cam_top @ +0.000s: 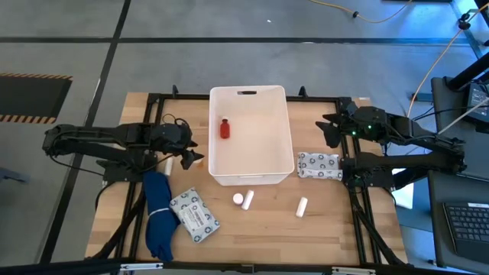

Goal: Pick & place medical supplies in basket/bin
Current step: Put the transparent orange pill bottle into the white bin

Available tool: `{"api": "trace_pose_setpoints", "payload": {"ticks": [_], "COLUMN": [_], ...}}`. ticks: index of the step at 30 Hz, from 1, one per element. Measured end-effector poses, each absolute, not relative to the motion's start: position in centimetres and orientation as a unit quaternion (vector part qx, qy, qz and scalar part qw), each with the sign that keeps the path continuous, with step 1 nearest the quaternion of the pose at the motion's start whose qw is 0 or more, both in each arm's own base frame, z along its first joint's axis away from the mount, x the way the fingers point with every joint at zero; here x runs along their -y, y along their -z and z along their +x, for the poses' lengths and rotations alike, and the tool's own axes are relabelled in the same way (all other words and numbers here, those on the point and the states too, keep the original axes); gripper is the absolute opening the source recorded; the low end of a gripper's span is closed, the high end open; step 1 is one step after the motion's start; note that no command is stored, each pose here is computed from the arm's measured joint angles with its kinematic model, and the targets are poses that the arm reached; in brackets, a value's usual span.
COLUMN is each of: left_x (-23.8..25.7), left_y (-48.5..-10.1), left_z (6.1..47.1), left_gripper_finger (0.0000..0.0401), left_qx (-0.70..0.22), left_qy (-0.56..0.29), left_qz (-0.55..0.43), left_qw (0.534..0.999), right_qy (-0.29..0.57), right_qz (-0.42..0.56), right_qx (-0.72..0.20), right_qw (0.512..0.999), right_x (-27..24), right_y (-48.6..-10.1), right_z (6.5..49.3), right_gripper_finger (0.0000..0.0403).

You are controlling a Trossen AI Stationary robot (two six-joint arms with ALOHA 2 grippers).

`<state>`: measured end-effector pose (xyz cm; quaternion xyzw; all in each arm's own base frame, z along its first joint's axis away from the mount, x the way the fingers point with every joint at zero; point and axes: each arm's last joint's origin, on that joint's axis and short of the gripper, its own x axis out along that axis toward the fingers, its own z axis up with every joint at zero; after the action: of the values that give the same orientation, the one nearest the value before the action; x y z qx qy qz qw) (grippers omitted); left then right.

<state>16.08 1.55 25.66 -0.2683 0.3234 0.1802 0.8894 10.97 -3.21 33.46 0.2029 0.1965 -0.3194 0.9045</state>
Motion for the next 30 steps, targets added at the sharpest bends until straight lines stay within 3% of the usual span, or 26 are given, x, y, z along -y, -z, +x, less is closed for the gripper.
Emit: {"api": "trace_pose_setpoints", "payload": {"ticks": [6, 14, 21, 30], "left_x": [-1.5, -1.5, -1.6, -1.8], "left_y": [-25.7, -25.2, -23.0, -21.3], "left_z": [16.1, 16.4, 16.9, 18.2], "left_gripper_finger": [0.0306, 0.0306, 0.0306, 0.0306], "left_qx": [-0.322, -0.356, -0.46, -0.514], "left_qy": [-0.182, -0.145, -0.151, -0.131], "left_qz": [-0.282, -0.194, -0.154, -0.075], "left_qw": [0.886, 0.903, 0.862, 0.844], "right_qy": [0.32, 0.318, 0.318, 0.321], "right_qz": [0.203, 0.195, 0.195, 0.204], "right_qx": [-0.197, -0.199, -0.199, -0.195], "right_qw": [0.905, 0.906, 0.906, 0.904], "right_x": [3.2, 3.2, 3.2, 3.2], "right_y": [-33.5, -33.5, -33.5, -33.5], "right_z": [11.0, 11.0, 11.0, 11.0], "right_gripper_finger": [0.0229, 0.0229, 0.0229, 0.0229]}}
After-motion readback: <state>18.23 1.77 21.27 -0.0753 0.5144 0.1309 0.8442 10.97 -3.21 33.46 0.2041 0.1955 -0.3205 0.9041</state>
